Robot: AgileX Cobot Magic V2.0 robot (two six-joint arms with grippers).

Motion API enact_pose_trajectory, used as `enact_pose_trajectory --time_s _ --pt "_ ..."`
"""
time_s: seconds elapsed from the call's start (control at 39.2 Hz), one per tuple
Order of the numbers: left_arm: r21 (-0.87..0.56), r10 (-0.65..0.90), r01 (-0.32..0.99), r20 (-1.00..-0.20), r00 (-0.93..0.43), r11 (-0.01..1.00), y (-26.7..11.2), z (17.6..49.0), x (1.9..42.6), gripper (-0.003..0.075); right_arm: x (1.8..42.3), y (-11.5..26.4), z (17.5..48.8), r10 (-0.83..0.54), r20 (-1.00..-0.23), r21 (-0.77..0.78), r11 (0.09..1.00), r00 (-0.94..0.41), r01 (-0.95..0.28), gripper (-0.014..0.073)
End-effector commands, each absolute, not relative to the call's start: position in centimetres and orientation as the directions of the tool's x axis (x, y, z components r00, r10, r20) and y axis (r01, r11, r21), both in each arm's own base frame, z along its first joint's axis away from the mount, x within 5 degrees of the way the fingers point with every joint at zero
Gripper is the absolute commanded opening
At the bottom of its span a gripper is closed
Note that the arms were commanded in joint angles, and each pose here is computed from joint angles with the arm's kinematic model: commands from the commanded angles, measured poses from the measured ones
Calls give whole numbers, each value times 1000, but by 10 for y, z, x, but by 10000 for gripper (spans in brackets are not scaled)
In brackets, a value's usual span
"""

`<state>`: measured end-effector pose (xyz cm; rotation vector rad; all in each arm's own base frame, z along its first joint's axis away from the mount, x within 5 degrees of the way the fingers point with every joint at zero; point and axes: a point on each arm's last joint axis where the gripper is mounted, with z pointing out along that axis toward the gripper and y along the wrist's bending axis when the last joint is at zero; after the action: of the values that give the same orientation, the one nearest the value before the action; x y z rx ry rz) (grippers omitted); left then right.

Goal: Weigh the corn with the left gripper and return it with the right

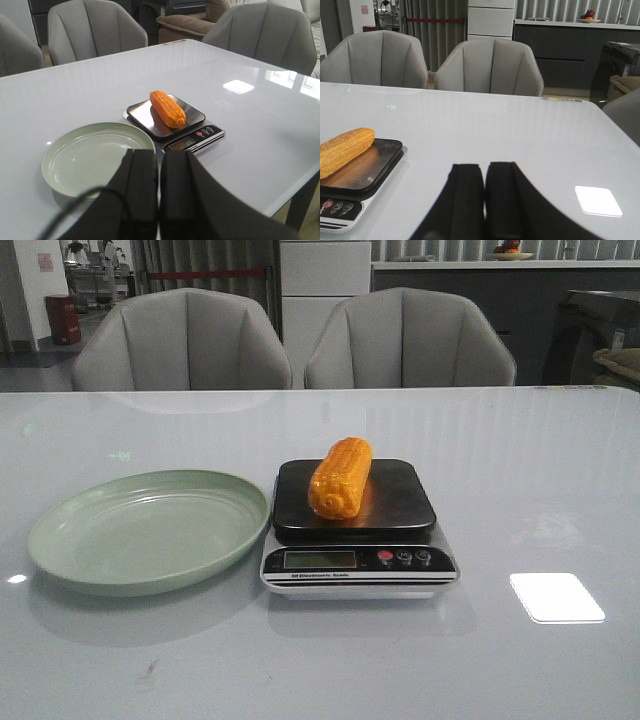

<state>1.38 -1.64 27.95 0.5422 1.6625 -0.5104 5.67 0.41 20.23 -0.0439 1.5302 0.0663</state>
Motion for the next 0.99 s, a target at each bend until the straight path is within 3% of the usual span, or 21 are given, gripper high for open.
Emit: enact_pose_trajectory --time_s 0.0,0.2,0.41,0.69,0.84,0.97 --pt "-33 -3 611 -999 -49 791 -13 294 9 125 55 3 208 10 -990 1 998 140 -64 169" --pt "-33 -3 611 -999 -49 791 -13 294 9 125 51 2 225 22 -960 6 998 280 -58 169" --pt "-33 -3 611 -999 -49 791 -13 294 9 125 51 3 257 24 -954 7 998 299 -60 169" --pt "-33 -3 611 -999 -49 791 -13 294 9 125 83 6 297 15 -1000 15 997 -6 -74 169" --pt "-33 -3 611 -999 -49 791 -13 294 9 125 92 8 299 13 -989 25 996 -146 -81 169" --pt "-33 -3 611 -999 -49 791 -13 294 9 125 92 8 296 10 -983 25 996 -182 -82 169"
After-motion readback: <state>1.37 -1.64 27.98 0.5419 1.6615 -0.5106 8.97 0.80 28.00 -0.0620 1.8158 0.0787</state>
